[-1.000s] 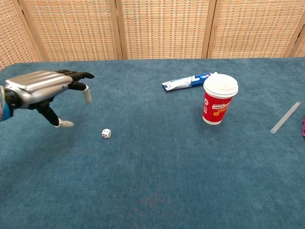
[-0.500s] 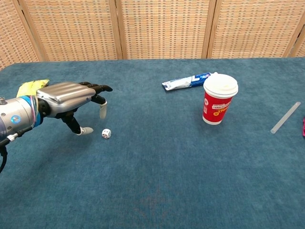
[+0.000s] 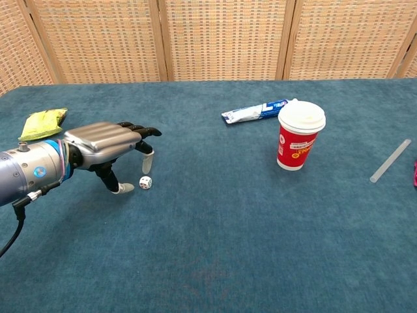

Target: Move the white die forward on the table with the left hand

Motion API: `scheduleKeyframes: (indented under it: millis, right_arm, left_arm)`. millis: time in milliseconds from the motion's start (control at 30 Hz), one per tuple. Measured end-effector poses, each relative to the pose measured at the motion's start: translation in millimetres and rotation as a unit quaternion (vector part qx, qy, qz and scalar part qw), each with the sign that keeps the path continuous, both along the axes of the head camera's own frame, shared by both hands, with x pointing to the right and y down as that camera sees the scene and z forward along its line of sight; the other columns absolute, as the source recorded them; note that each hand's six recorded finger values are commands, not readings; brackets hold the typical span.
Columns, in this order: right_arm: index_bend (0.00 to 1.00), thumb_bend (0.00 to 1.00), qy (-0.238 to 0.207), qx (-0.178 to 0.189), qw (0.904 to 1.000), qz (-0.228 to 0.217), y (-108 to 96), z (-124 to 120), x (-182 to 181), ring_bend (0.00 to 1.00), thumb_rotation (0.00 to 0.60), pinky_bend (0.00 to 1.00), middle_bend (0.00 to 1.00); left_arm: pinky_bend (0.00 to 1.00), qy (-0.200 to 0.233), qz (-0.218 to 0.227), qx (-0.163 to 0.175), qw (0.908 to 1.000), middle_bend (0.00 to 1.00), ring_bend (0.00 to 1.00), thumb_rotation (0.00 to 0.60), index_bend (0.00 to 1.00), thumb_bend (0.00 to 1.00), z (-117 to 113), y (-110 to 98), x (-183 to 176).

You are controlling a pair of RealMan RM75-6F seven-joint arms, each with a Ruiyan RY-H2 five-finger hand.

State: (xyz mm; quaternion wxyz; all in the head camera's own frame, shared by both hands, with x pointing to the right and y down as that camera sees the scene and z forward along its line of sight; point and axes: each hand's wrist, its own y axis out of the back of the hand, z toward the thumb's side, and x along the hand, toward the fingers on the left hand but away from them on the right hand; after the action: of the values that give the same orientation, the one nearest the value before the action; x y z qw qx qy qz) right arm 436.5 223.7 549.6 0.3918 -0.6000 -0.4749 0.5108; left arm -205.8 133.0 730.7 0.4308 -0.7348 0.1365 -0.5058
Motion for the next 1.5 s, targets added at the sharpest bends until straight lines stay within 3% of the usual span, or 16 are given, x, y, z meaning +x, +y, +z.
scheduleKeyframes:
  millis: [633, 800, 1033, 1233, 1500]
  right_arm:
    - [0.05, 0.08, -0.002, 0.002, 1.0000, 0.001, -0.2, -0.9, 0.8, 0.00, 0.600, 0.00, 0.00]
    - [0.05, 0.08, -0.002, 0.004, 1.0000, 0.000, -0.1, -1.7, 0.4, 0.00, 0.600, 0.00, 0.00]
    - [0.05, 0.08, -0.004, 0.007, 1.0000, -0.002, -0.1, -2.5, -0.1, 0.00, 0.600, 0.00, 0.00]
    - [0.05, 0.08, -0.005, 0.009, 0.9999, -0.003, 0.0, -3.6, -0.7, 0.00, 0.600, 0.00, 0.00]
    - [0.05, 0.08, -0.005, 0.010, 0.9999, -0.004, 0.3, -4.2, -1.6, 0.00, 0.600, 0.00, 0.00]
  left_arm:
    - [0.00, -0.015, -0.001, -0.004, 0.9999, 0.00, 0.00, 0.600, 0.50, 0.33, 9.6, -0.5, 7.6]
    - [0.00, -0.018, 0.001, -0.006, 0.9998, 0.00, 0.00, 0.600, 0.53, 0.41, 11.6, 1.1, 10.1]
    - [0.00, -0.016, 0.001, -0.004, 0.9999, 0.00, 0.00, 0.600, 0.53, 0.41, 10.0, 1.8, 10.4]
    - [0.00, 0.003, -0.011, 0.008, 0.9999, 0.00, 0.00, 0.600, 0.53, 0.41, -3.3, -4.6, 8.6]
    - [0.00, 0.053, -0.043, 0.050, 0.9964, 0.00, 0.00, 0.600, 0.53, 0.41, -46.6, -31.7, 2.7]
